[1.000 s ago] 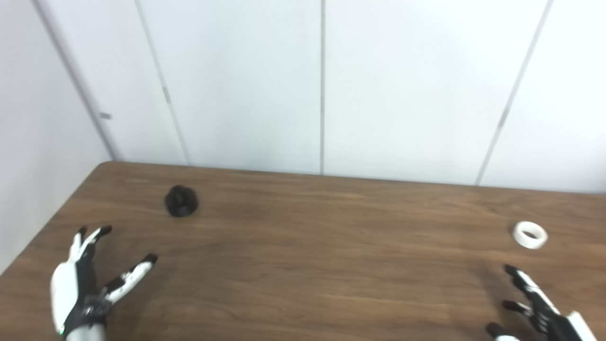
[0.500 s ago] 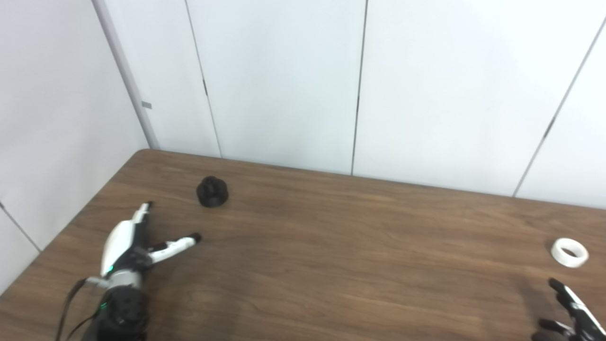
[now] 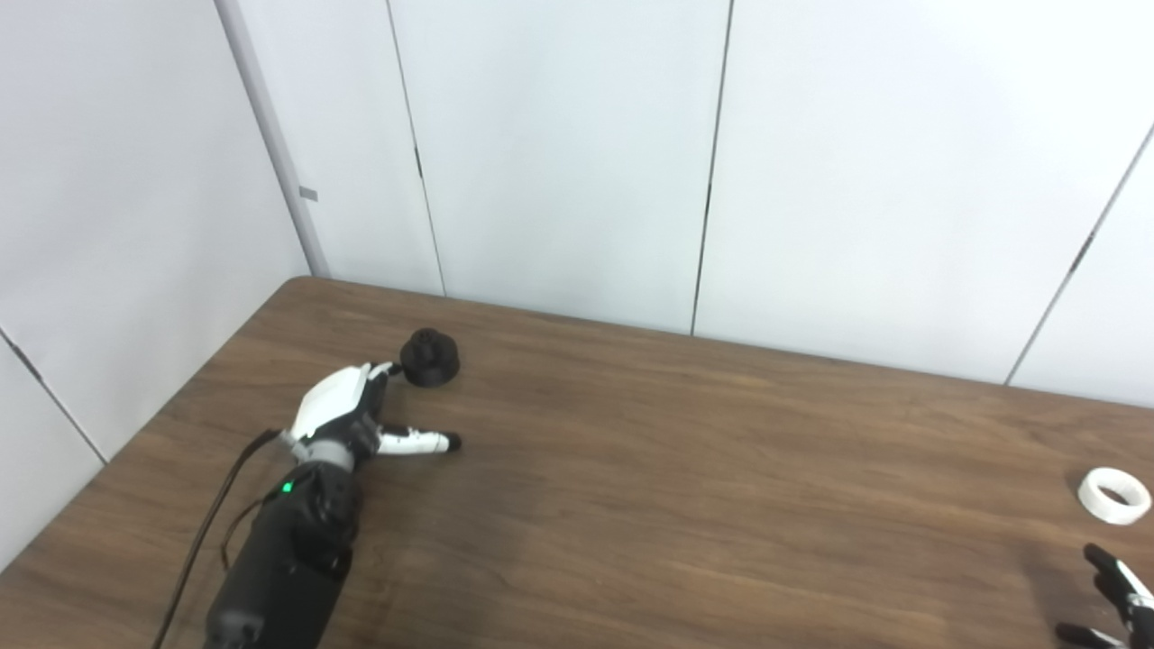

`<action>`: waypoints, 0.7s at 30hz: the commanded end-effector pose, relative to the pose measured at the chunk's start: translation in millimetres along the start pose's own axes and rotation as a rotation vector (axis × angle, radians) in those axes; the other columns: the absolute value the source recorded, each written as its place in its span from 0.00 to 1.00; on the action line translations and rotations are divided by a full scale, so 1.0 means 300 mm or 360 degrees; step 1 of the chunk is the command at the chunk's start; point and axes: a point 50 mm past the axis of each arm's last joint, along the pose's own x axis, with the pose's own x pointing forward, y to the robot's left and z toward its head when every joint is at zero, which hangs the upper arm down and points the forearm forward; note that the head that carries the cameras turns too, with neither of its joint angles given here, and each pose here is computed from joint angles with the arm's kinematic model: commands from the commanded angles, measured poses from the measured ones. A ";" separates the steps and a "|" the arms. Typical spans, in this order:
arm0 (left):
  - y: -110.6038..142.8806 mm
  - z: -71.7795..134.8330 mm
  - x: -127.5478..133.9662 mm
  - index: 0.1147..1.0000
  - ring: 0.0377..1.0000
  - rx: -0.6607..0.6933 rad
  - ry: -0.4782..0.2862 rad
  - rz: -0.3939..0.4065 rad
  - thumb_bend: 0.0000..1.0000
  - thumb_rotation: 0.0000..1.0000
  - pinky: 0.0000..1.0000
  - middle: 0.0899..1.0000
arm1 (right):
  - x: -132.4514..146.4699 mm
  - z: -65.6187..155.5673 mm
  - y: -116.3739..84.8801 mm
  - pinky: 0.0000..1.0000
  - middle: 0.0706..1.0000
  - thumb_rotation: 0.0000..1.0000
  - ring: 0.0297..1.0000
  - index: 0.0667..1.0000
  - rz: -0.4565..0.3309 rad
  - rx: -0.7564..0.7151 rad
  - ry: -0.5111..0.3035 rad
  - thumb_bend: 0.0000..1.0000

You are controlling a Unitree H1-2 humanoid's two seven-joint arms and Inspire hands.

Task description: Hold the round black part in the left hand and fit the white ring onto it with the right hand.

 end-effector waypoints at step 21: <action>0.024 0.043 0.063 0.95 1.00 0.0019 0.0101 0.0005 1.00 0.41 1.00 1.00 | 0.008 -0.035 -0.074 0.88 0.97 0.75 0.95 0.92 -0.0045 -0.0140 -0.0009 0.65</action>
